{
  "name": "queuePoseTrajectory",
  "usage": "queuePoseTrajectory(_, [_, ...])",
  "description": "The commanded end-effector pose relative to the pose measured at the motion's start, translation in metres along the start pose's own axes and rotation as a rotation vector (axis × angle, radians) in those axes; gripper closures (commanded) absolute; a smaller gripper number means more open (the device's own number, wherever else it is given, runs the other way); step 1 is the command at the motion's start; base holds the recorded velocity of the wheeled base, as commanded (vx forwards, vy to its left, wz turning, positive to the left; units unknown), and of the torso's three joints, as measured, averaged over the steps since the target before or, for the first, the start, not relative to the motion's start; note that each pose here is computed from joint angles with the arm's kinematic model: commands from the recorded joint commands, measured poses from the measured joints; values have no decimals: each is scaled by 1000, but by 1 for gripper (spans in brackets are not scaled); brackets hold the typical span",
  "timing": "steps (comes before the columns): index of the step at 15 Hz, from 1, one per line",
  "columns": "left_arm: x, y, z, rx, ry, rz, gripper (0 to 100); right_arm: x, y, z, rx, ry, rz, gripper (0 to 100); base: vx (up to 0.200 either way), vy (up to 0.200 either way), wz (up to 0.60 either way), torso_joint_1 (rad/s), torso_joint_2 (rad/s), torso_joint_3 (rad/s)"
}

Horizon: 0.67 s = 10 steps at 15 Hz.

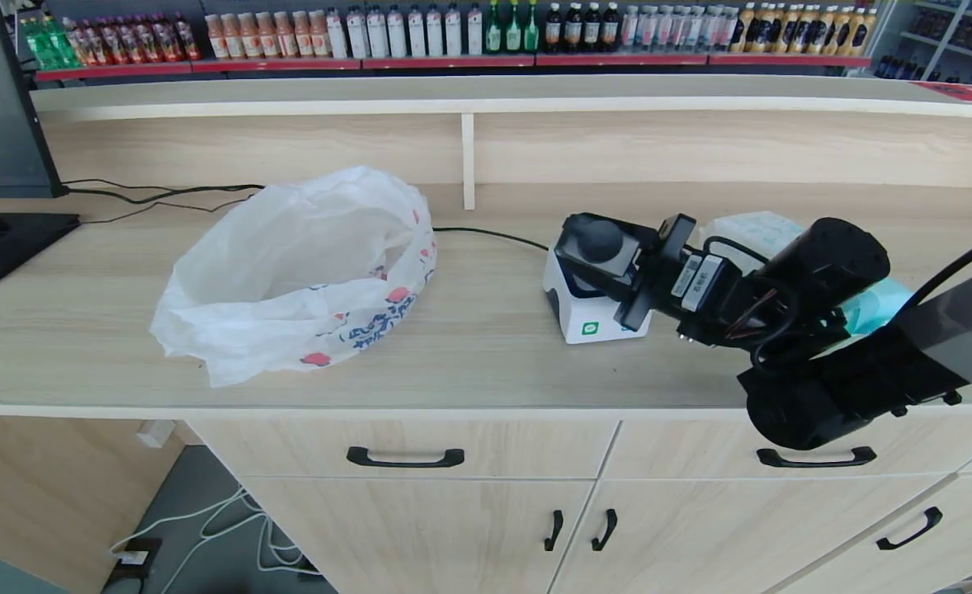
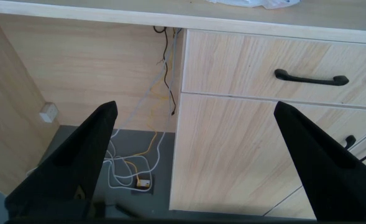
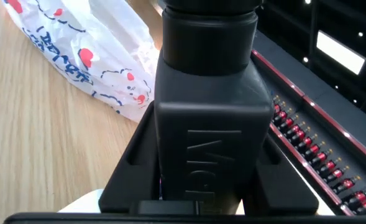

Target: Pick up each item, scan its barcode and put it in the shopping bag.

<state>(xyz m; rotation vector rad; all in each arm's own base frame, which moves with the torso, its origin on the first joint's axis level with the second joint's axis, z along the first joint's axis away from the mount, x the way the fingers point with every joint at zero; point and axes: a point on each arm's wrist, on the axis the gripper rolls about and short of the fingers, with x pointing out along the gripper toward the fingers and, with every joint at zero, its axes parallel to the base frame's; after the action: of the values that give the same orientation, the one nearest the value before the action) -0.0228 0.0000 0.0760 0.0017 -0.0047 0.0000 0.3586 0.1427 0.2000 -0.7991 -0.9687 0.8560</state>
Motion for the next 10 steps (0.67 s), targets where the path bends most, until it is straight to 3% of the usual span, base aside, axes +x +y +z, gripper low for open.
queuePoseTrajectory(1, [0,0,0,-3,0,0,0,-9,-6,-12,-18,25,-8,100,0,0,0,0,0,0])
queuePoseTrajectory(10, [0,0,0,-2,0,0,0,-4,5,-35,-24,32,-7,100,0,0,0,0,0,0])
